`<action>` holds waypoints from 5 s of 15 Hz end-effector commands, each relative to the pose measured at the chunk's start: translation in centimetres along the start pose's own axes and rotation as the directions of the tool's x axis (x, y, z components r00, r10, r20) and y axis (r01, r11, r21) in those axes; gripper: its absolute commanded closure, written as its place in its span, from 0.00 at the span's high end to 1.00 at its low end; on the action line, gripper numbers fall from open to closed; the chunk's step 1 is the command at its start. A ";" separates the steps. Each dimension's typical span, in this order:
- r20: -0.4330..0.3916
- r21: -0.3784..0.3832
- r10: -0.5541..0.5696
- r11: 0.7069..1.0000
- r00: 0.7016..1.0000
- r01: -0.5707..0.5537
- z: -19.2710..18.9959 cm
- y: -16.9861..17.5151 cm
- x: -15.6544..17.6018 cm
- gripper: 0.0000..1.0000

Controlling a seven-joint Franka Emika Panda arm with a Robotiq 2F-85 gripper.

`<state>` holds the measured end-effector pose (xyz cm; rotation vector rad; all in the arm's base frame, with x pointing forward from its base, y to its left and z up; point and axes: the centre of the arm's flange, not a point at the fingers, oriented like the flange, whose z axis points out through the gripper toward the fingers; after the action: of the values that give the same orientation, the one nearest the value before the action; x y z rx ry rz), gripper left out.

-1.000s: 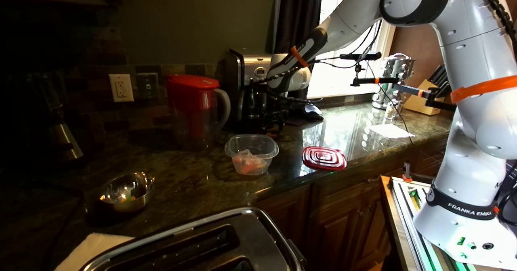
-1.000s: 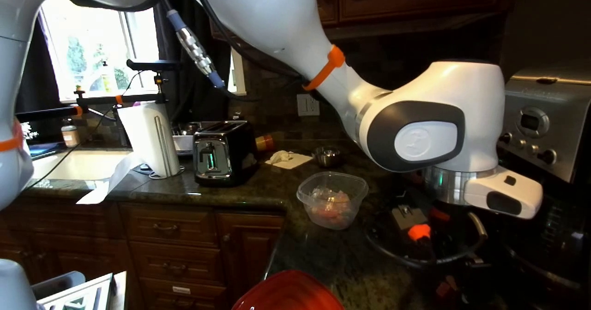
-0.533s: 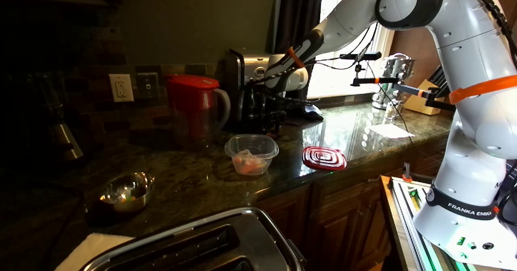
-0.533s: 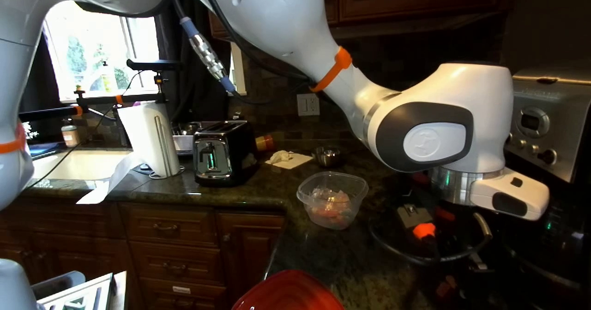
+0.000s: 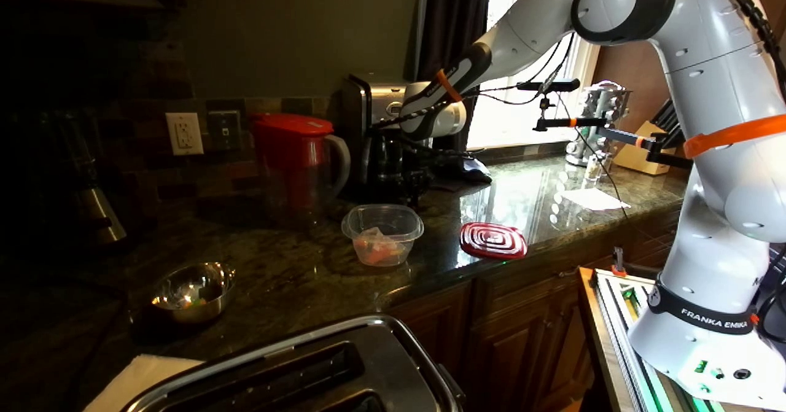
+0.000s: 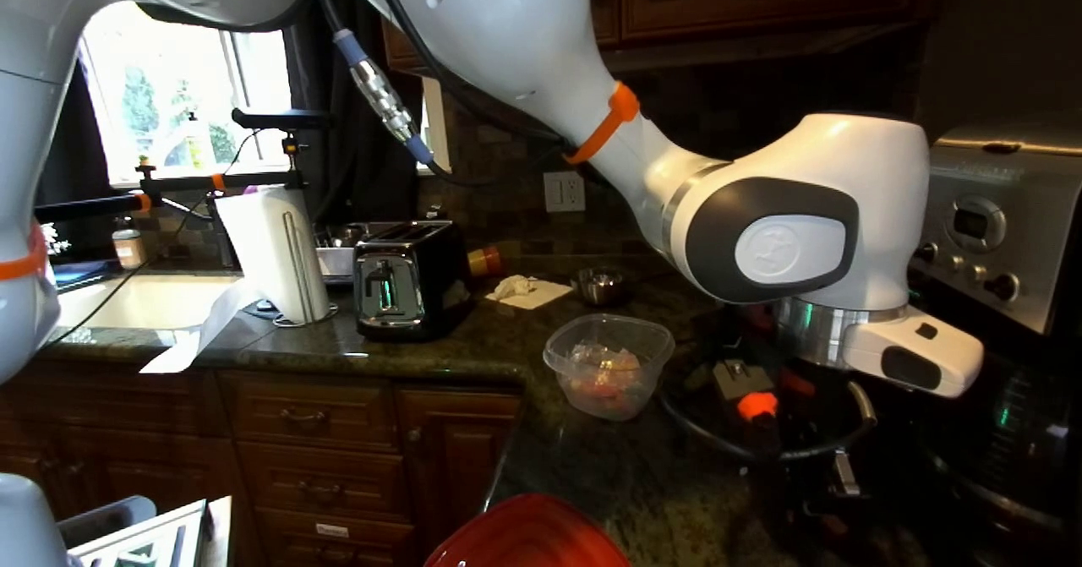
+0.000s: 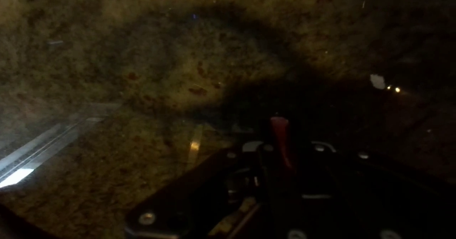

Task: Place the two orange objects from the counter in the clear bowl.

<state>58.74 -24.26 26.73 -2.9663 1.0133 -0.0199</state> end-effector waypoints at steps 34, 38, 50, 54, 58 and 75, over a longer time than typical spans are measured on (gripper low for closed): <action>-0.019 0.209 -0.815 0.563 0.579 0.800 -10.7 -16.2 -15.4 1.00; -0.010 0.192 -0.811 0.572 0.585 0.797 -8.9 -16.5 -13.7 1.00; 0.002 0.160 -0.819 0.566 0.573 0.809 -7.6 -17.1 -12.2 1.00; -0.013 0.157 -0.821 0.562 0.571 0.812 -8.8 -17.1 -12.6 1.00; -0.002 0.146 -0.822 0.564 0.570 0.813 -8.7 -17.0 -12.3 1.00; 0.061 0.130 -0.821 0.571 0.568 0.811 -7.1 -16.5 -11.9 1.00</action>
<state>59.45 -4.04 34.56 -2.9813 -0.4709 0.0384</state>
